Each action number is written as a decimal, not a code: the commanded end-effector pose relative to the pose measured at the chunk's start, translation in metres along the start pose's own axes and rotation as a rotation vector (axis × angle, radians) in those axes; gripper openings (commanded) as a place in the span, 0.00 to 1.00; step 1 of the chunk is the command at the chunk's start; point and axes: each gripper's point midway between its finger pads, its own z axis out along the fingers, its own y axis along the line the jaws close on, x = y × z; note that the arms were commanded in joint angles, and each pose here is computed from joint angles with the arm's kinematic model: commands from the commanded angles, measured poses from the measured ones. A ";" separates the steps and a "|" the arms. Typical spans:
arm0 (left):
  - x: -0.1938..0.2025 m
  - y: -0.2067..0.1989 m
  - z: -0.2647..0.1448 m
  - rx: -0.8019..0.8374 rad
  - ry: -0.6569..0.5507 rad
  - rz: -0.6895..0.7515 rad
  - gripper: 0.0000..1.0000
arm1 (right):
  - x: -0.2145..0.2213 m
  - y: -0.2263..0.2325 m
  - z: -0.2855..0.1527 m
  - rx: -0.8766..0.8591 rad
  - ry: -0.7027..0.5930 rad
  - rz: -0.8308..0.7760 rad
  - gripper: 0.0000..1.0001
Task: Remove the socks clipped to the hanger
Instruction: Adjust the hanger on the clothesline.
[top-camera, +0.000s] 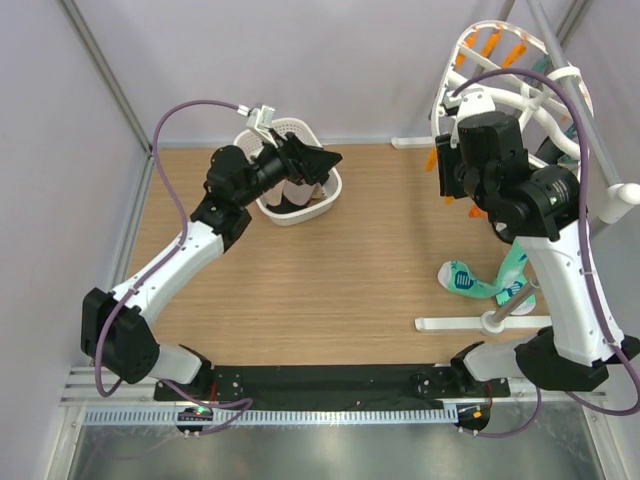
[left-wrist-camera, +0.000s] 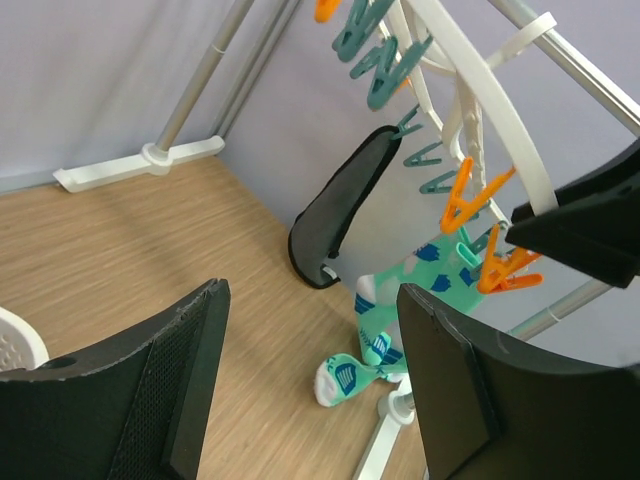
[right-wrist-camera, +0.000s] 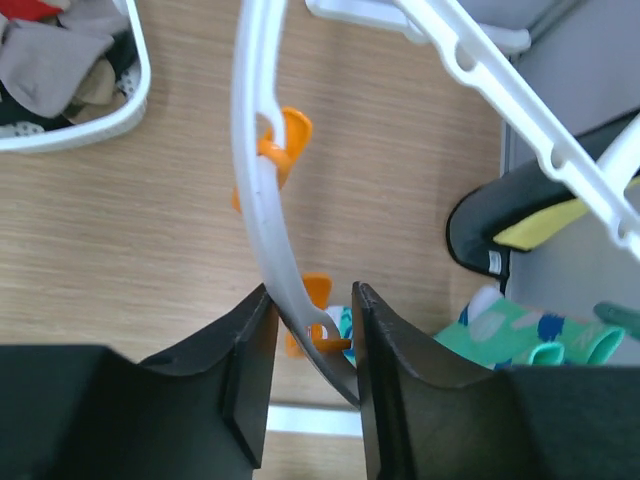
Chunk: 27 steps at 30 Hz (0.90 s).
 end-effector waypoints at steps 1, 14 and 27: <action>-0.013 -0.030 -0.004 0.080 -0.032 0.047 0.72 | -0.050 0.006 0.003 -0.020 -0.157 0.051 0.36; 0.025 -0.039 0.004 0.126 0.047 0.043 0.71 | -0.136 0.011 0.078 0.199 -0.366 0.176 0.43; 0.094 -0.131 0.028 0.394 0.116 0.082 0.73 | -0.106 -0.001 0.006 0.041 -0.287 0.143 0.93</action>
